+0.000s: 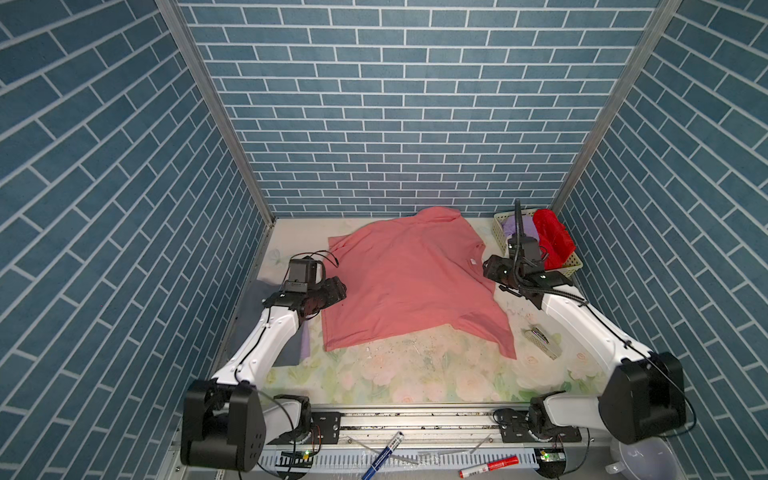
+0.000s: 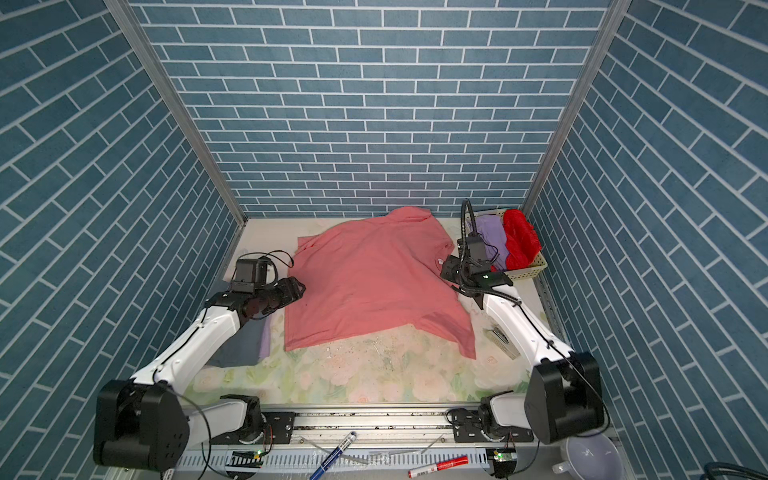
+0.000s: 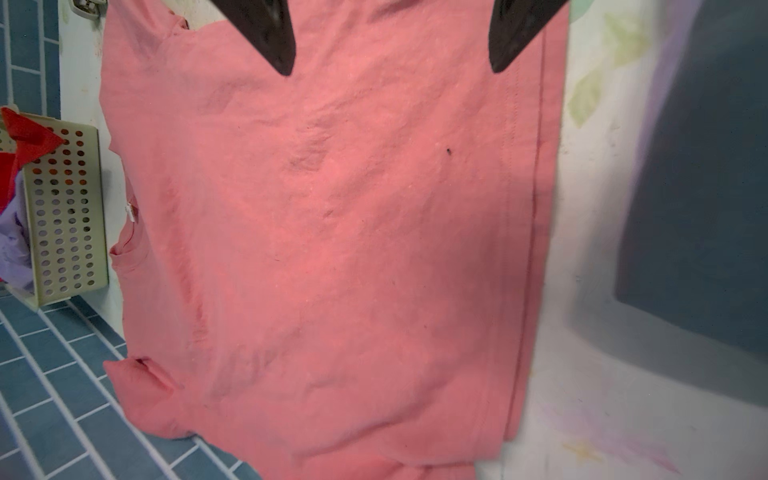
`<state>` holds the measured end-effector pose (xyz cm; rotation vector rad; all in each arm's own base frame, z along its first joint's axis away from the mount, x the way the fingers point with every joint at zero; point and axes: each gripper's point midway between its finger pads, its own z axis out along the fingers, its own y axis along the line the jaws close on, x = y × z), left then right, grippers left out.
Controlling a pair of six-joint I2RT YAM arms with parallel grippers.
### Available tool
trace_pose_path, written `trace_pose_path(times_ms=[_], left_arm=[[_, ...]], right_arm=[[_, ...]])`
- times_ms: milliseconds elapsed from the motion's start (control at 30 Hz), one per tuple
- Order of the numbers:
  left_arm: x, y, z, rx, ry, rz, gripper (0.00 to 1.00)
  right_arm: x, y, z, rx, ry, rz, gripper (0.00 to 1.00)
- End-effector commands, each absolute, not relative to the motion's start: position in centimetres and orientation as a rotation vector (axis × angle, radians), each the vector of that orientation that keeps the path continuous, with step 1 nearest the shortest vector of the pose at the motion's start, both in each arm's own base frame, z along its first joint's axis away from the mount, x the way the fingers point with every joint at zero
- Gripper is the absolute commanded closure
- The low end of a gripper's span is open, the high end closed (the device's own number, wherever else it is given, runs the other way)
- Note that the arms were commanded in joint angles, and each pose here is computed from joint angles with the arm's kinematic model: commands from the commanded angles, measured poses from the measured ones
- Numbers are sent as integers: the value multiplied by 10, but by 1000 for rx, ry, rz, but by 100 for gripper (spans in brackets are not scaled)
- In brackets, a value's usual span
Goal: Fold and stack the t-shirts
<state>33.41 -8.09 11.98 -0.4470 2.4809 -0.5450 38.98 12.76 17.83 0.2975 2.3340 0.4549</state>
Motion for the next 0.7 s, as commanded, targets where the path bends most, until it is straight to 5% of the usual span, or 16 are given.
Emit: trace_pose_path(times_ms=[0,333,667], left_arm=[[356,-100,119,-426,2444,-563,25],[358,-105,43,-564,2551,-555,26],[333,-86,4,-662,2634,-418,27]], right_arm=[[424,153,200,215,2250,561,52],[446,176,107,244,2419,625,56],[387,150,28,319,2648,452,63]])
